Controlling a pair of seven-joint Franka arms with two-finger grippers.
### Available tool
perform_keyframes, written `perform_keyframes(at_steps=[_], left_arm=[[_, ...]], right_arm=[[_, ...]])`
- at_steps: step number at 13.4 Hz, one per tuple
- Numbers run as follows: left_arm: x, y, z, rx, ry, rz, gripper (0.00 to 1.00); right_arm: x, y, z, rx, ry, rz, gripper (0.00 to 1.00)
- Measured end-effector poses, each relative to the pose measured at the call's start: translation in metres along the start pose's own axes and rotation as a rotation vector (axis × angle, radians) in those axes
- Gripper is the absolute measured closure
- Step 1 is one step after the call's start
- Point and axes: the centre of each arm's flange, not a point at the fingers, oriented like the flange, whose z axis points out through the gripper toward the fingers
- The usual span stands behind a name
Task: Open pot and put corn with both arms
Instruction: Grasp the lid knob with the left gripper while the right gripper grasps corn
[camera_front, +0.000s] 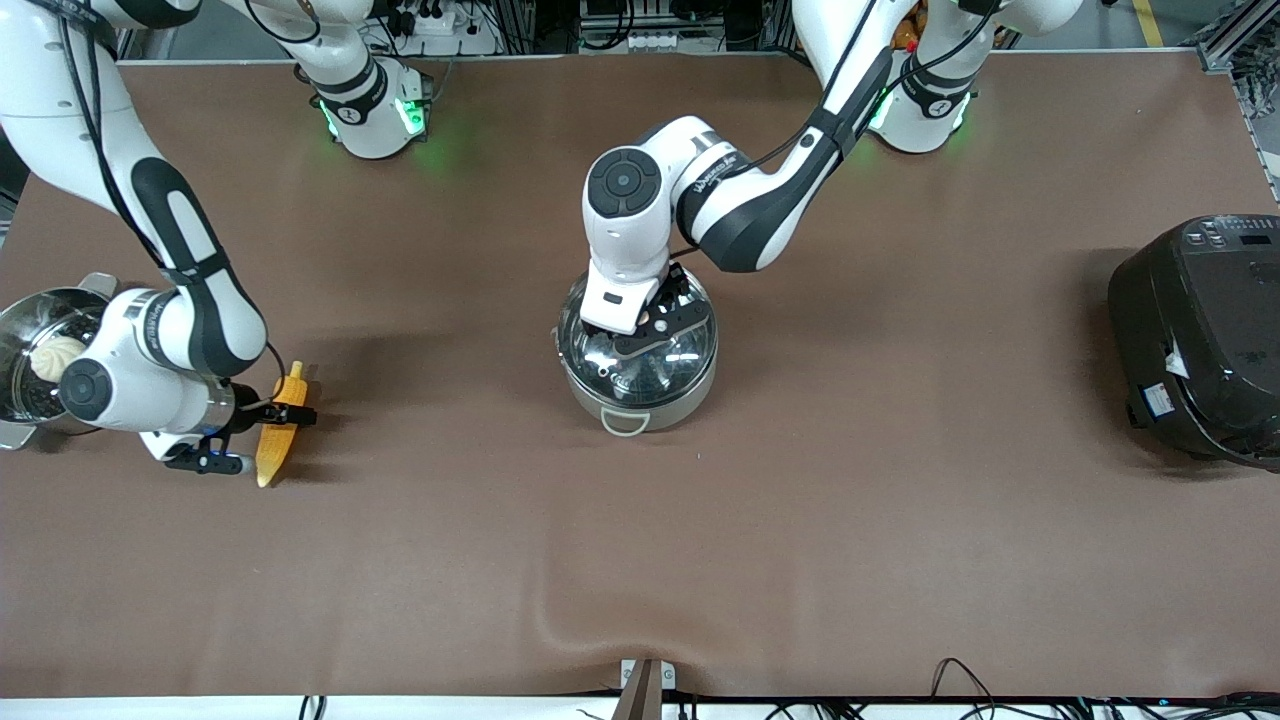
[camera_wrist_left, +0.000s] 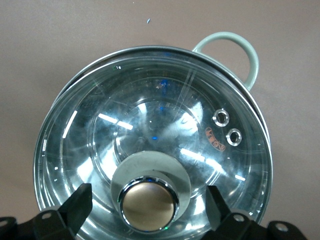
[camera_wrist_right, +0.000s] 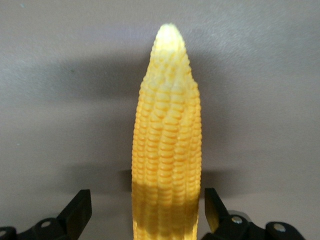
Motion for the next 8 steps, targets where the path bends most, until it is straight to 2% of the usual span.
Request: perform_keyframes(at_steps=[1, 2, 4, 6, 7, 8], left_arm=[[0.000, 0.000, 0.000, 0.000, 0.000, 0.000, 0.05], [0.000, 0.000, 0.000, 0.000, 0.000, 0.000, 0.05], [-0.001, 0.000, 0.000, 0.000, 0.000, 0.001, 0.24], [-0.006, 0.002, 0.000, 0.000, -0.001, 0.008, 0.28], [-0.009, 0.003, 0.000, 0.000, -0.001, 0.011, 0.29], [-0.011, 0.003, 0.000, 0.001, -0.001, 0.012, 0.37]], right_arm=[[0.000, 0.002, 0.001, -0.014, -0.002, -0.009, 0.00], [0.000, 0.004, 0.000, -0.023, -0.002, -0.014, 0.09], [0.000, 0.004, 0.000, -0.029, -0.003, -0.018, 0.31], [0.000, 0.004, -0.001, -0.032, -0.004, -0.026, 0.55], [0.000, 0.004, -0.001, -0.033, -0.005, -0.032, 0.56], [0.000, 0.004, -0.001, -0.033, -0.005, -0.042, 0.56]])
